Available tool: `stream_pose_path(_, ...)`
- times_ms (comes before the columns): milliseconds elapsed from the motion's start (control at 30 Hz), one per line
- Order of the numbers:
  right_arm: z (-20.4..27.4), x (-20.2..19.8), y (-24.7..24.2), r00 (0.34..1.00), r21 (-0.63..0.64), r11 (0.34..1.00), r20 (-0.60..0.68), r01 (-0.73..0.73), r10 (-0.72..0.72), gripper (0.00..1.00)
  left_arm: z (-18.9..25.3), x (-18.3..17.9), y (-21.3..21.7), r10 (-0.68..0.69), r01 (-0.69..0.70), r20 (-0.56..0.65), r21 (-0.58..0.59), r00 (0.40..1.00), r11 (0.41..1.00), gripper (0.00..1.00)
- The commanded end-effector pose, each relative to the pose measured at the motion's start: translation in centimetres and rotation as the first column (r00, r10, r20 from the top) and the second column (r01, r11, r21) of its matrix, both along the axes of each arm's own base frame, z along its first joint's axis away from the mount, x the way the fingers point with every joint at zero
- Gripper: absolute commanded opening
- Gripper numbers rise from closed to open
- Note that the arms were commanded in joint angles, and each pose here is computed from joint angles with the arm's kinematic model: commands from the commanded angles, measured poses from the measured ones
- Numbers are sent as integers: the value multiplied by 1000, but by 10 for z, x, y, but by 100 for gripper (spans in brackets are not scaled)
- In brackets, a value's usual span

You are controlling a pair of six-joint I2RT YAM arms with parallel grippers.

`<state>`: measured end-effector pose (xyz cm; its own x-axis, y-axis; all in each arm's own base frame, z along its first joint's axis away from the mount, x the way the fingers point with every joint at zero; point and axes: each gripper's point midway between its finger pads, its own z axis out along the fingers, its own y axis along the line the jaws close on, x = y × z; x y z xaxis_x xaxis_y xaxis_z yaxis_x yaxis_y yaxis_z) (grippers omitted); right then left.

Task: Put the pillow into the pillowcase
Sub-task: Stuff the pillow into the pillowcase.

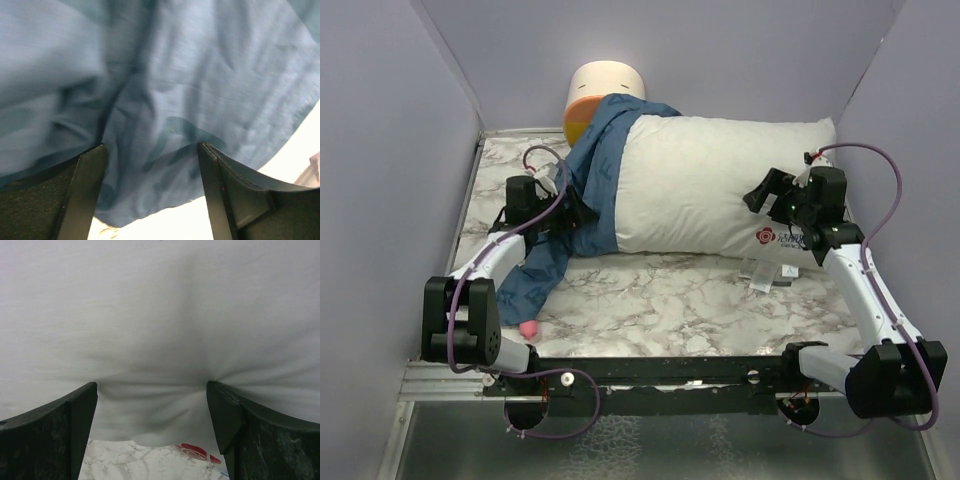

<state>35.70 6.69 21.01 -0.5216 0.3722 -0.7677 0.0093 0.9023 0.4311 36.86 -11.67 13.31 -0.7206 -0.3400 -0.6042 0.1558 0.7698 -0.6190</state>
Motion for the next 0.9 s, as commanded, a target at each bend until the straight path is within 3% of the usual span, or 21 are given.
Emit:
stream_pose_path(0, -7, -10, -7, 999, -21, 999, -28, 26, -27, 84, 21, -16, -56, -191, 203, 123, -91, 974, 975, 69)
stream_pose_path(100, 6, -10, -23, 997, -83, 994, -11, 78, -79, 65, 24, -40, -84, -263, 276, 118, -112, 958, 955, 48)
stream_pose_path(200, 25, -7, -29, 995, -115, 989, 23, 95, -93, 45, 33, -66, -104, -302, 317, 116, -134, 946, 939, 34)
stream_pose_path(333, 55, -2, -19, 996, -98, 994, 89, 38, -29, 44, 61, -92, -120, -301, 326, 156, -171, 941, 930, 31)
stream_pose_path(433, 86, -4, 12, 970, -75, 987, 187, -145, 157, 48, 84, -106, -129, -303, 337, 178, -210, 936, 918, 32)
stream_pose_path(500, 105, -12, 43, 908, -62, 944, 263, -323, 327, 54, 92, -116, -133, -306, 338, 167, -226, 937, 913, 33)
stream_pose_path(567, 117, -28, 78, 805, -29, 857, 329, -514, 494, 61, 92, -120, -126, -268, 292, 137, -207, 954, 934, 39)
stream_pose_path(700, 119, -70, 133, 609, 9, 655, 378, -756, 698, 65, 75, -117, -72, -24, 23, 40, 2, 999, 1000, 68)
stream_pose_path(767, 111, -90, 148, 558, 22, 593, 368, -805, 744, 65, 83, -120, -54, 48, -51, 55, 47, 997, 998, 73)
stream_pose_path(867, 92, -113, 156, 534, 32, 556, 329, -831, 779, 68, 105, -125, -50, 97, -97, 61, -10, 993, 995, 73)
